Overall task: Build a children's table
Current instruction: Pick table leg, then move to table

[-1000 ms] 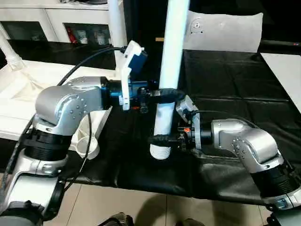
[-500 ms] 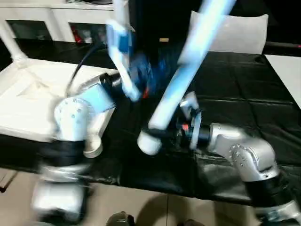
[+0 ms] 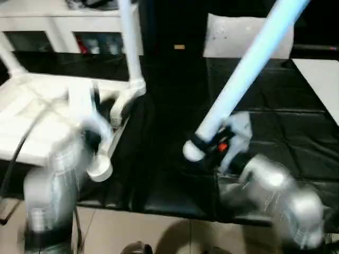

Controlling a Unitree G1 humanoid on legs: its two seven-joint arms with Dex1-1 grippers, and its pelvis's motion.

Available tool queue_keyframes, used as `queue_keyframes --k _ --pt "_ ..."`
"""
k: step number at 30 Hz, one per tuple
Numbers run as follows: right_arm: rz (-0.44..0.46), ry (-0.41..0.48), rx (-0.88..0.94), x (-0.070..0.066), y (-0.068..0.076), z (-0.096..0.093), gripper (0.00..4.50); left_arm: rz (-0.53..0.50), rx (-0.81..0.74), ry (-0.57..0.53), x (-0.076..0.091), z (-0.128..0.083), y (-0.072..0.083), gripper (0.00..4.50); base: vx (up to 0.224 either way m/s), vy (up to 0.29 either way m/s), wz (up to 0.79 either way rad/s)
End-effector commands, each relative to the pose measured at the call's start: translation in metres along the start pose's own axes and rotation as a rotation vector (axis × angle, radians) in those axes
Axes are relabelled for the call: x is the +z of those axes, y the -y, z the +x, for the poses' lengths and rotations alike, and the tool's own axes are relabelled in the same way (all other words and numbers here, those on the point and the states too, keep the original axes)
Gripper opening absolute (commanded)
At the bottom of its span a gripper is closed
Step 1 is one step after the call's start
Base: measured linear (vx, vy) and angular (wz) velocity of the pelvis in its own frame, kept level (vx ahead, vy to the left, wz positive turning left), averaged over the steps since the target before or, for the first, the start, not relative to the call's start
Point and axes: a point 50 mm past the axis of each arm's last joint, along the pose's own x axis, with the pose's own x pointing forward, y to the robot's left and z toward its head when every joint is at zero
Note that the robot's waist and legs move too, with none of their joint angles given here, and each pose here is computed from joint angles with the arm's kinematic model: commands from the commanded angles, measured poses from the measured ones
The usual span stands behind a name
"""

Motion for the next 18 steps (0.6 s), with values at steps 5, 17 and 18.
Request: queue_keyframes --k 5,17,18 --pt "-0.014 0.147 -0.268 0.011 0.017 -0.01 1.93 0.045 0.075 0.042 -0.001 -0.015 0.007 3.41 0.0 0.009 -0.06" --pt "0.005 0.056 -0.24 -0.005 0.014 -0.009 1.93 0.103 0.122 -0.005 -0.019 -0.02 0.016 3.41 -0.018 0.159 -0.18" --pt "0.015 0.052 -0.241 -0.007 0.013 -0.008 1.93 0.102 0.129 -0.004 -0.02 -0.02 0.015 3.41 -0.071 0.13 -0.08"
